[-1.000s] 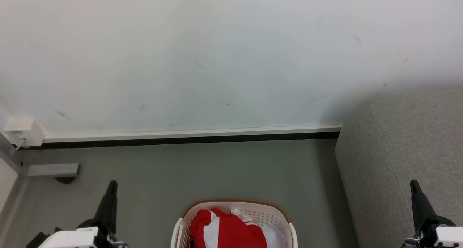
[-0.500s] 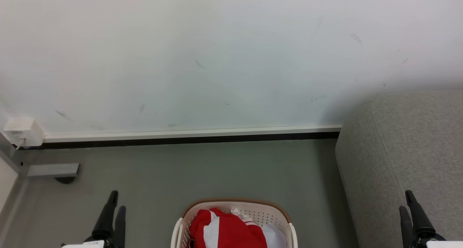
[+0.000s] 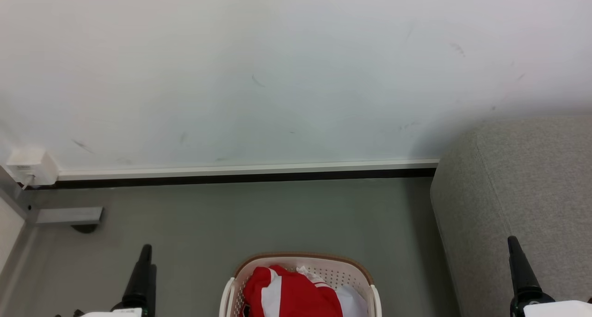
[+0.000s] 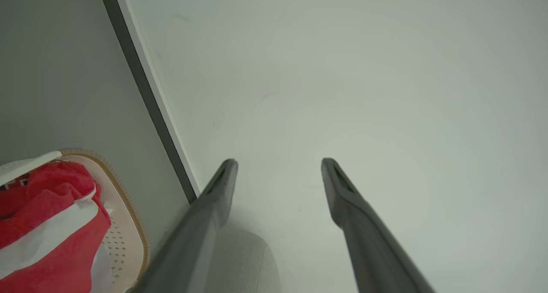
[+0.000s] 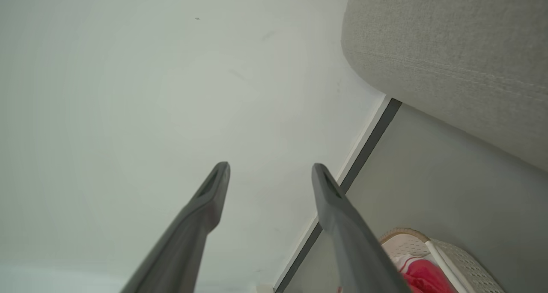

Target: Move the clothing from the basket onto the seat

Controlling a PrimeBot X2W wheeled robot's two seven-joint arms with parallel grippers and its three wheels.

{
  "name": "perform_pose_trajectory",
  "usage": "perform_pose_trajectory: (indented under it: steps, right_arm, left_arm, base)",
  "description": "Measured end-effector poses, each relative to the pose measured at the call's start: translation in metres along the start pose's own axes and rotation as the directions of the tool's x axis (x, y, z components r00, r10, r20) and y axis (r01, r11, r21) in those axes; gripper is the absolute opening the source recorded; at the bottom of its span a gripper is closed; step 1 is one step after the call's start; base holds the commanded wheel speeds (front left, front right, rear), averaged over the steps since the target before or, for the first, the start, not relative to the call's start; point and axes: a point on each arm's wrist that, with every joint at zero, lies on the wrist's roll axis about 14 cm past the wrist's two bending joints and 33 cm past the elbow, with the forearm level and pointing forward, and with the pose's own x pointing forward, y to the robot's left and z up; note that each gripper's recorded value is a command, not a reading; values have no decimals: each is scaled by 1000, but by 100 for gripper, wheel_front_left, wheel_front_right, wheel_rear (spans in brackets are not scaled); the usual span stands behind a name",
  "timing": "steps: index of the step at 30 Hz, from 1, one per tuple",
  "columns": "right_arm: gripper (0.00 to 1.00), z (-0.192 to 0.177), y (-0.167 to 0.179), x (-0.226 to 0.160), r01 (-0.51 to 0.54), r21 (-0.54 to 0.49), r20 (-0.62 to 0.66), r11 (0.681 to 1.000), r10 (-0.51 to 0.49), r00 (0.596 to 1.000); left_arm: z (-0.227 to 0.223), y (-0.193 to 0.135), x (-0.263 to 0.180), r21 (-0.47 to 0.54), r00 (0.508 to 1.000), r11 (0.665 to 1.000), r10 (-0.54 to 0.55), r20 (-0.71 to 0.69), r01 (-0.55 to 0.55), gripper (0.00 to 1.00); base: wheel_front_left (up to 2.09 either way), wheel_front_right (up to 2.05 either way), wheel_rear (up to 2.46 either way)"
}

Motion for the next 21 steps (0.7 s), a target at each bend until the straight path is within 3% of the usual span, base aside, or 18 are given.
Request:
perform_pose_trajectory:
  steps: [8,21]
  right_arm:
    - [100,-5,13,3,-39,-197,-12,980,37,999]
    - [100,-17,22,4,-84,-446,-41,891,73,996]
  left_arm:
    - [4,-1,-1,136,1000,991,5,22,-8,100]
    - [8,3,-5,349,998,936,28,53,-44,100]
  base:
    - [0,0,0]
    - [0,0,0]
